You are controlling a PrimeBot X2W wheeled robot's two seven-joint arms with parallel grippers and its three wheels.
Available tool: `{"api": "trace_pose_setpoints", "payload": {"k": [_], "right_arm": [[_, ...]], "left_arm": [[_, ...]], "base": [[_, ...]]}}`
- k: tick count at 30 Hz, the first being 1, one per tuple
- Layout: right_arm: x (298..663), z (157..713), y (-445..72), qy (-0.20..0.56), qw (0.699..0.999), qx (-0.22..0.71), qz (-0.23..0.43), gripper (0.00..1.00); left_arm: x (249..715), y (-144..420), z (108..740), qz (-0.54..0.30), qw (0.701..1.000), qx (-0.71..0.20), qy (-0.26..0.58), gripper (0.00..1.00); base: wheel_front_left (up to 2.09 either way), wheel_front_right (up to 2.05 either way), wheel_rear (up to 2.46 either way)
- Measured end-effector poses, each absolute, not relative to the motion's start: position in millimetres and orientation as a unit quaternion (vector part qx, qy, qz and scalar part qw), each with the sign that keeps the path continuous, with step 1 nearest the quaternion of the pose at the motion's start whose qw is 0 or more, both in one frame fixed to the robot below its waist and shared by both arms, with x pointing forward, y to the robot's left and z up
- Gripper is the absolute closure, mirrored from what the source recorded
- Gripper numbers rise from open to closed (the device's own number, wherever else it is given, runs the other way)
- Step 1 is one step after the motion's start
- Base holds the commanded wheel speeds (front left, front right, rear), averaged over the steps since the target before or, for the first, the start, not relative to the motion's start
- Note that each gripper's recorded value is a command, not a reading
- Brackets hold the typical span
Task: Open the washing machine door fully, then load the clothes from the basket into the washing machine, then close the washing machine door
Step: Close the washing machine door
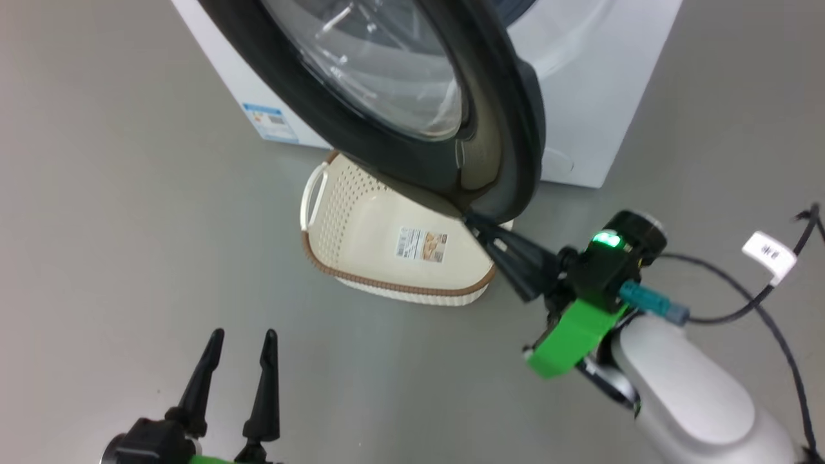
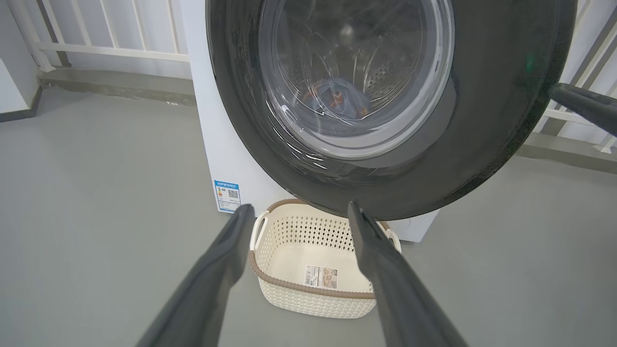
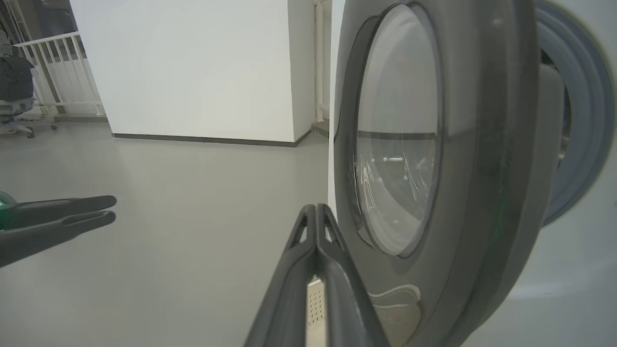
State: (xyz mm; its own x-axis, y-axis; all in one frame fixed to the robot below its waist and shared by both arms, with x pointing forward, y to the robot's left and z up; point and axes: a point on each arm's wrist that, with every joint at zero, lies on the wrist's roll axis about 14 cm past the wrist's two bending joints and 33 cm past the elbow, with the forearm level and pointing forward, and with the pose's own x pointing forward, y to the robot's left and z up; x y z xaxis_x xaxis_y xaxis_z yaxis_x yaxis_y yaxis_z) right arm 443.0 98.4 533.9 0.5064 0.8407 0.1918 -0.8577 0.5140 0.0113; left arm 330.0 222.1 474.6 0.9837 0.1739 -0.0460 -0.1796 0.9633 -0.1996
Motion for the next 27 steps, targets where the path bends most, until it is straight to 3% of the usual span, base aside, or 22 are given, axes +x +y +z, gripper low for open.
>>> {"api": "trace_pose_setpoints", "payload": {"k": [12, 20, 27], "right_arm": [[532.6, 516.6, 85.5, -0.073, 0.899, 0.067, 0.427, 1.00], [602.4, 540.6, 56.1, -0.110, 0.922, 0.098, 0.358, 1.00], [640.0, 552.1, 49.2, -0.125, 0.927, 0.109, 0.336, 1.00]], "left_arm": [[364.8, 220.3, 453.4, 0.081, 0.990, -0.105, 0.043, 0.00], [388.6, 210.2, 439.4, 0.062, 0.990, -0.113, 0.057, 0.00], [401.9, 203.0, 427.4, 0.051, 0.989, -0.121, 0.070, 0.00]], "base": [[0.00, 0.00, 0.00], [0.00, 0.00, 0.00], [0.00, 0.00, 0.00]]}}
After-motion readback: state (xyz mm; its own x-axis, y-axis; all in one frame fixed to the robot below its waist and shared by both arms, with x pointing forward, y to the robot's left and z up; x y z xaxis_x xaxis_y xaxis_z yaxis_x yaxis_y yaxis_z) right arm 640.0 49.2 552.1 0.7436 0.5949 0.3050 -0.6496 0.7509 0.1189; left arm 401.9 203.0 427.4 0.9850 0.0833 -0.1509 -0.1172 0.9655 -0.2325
